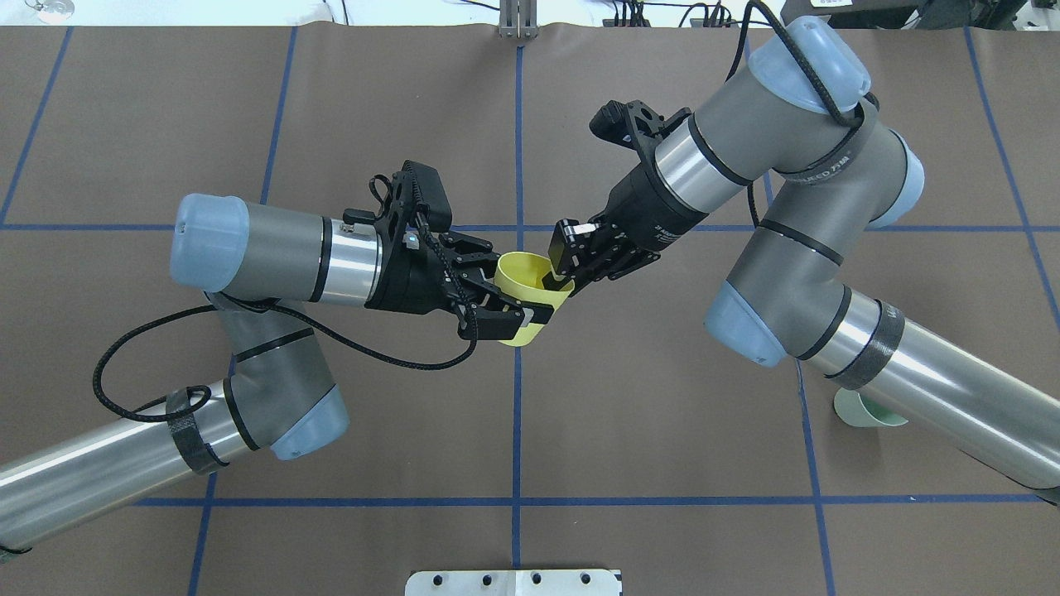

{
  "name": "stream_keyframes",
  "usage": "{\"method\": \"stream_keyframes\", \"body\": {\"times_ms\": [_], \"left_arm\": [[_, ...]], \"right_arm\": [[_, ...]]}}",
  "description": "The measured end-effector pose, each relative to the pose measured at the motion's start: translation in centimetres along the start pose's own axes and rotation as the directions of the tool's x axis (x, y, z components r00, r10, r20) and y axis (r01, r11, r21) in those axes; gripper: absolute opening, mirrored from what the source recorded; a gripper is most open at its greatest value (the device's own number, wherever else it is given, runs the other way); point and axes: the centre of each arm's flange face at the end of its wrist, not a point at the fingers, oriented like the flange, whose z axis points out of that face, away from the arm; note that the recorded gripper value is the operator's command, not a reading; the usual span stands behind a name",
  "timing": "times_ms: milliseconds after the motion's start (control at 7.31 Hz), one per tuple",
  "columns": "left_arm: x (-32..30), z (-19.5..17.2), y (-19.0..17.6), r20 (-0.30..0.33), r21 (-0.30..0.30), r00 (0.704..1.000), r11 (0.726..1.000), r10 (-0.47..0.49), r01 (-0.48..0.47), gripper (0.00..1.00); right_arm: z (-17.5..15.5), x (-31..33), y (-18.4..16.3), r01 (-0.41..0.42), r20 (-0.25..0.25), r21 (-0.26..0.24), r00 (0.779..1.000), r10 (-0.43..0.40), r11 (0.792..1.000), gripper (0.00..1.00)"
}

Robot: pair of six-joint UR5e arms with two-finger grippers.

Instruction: Transfer and stack yellow cup on green cup

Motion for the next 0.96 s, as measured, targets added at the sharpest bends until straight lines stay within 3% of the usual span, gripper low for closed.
{"method": "stream_keyframes", "body": {"times_ms": [137,274,410,547,958], "left_arm": [[0.1,0.0,0.0,-0.002,0.0,1.0,1.0,0.0,0.0,0.0],[0.1,0.0,0.0,-0.003,0.0,1.0,1.0,0.0,0.0,0.0],[0.2,0.1,-0.1,-0.005,0.002,1.0,1.0,0.002,-0.002,0.43],[0.3,0.1,-0.1,-0.007,0.003,1.0,1.0,0.003,-0.002,0.99],[1.1,0.6,-0.4,-0.023,0.009,1.0,1.0,0.007,-0.007,1.0]], "right_arm": [[0.0,0.0,0.0,0.001,0.0,0.001,1.0,-0.001,1.0,0.08],[-0.1,0.1,0.1,0.003,0.001,0.002,1.0,-0.003,1.0,0.01],[-0.1,0.1,0.1,0.006,0.002,0.003,1.0,-0.006,1.0,0.0],[-0.2,0.1,0.2,0.012,0.006,0.006,1.0,-0.012,1.0,0.0],[-0.4,0.6,0.4,0.025,0.014,0.013,1.0,-0.025,1.0,0.0]]}}
